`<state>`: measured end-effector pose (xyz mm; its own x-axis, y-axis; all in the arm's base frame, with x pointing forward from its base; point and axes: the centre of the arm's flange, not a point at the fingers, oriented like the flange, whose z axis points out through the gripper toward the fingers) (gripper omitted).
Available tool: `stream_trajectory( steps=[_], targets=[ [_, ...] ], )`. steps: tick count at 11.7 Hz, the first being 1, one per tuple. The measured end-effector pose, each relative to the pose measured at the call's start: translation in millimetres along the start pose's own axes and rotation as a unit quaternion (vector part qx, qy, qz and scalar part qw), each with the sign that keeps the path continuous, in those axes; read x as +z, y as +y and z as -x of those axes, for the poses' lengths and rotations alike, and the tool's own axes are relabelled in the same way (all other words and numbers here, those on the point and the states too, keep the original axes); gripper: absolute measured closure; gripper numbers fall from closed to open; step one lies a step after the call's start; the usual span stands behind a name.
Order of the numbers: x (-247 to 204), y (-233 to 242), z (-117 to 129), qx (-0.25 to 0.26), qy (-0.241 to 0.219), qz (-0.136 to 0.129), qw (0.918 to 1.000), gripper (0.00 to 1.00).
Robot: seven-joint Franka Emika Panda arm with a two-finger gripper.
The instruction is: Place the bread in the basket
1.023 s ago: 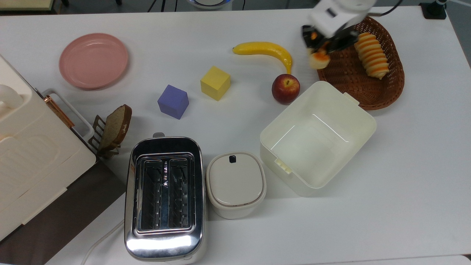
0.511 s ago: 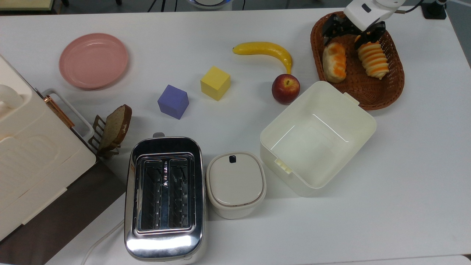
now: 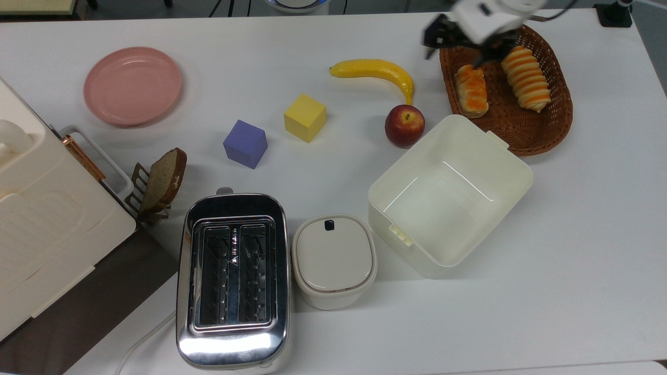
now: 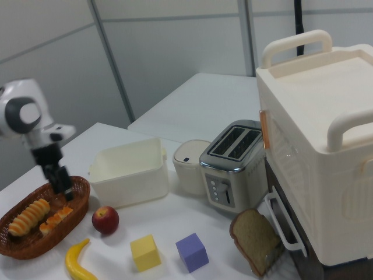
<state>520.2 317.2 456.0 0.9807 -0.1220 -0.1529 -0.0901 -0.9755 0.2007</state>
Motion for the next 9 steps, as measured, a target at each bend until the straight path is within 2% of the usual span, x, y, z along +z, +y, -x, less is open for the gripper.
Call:
stream_trajectory(
  steps=[2, 5, 9],
  targets=[
    [-40.6, 111.0, -27.3, 0.006, -0.008, -0.020, 0.9997, 0.00],
    [-70.7, 258.5, -44.6, 0.023, 0.005, -0.050, 0.9985, 0.00],
    [-46.0, 359.9, -63.4, 0.037, -0.010, -0.073, 0.9966, 0.00]
  ],
)
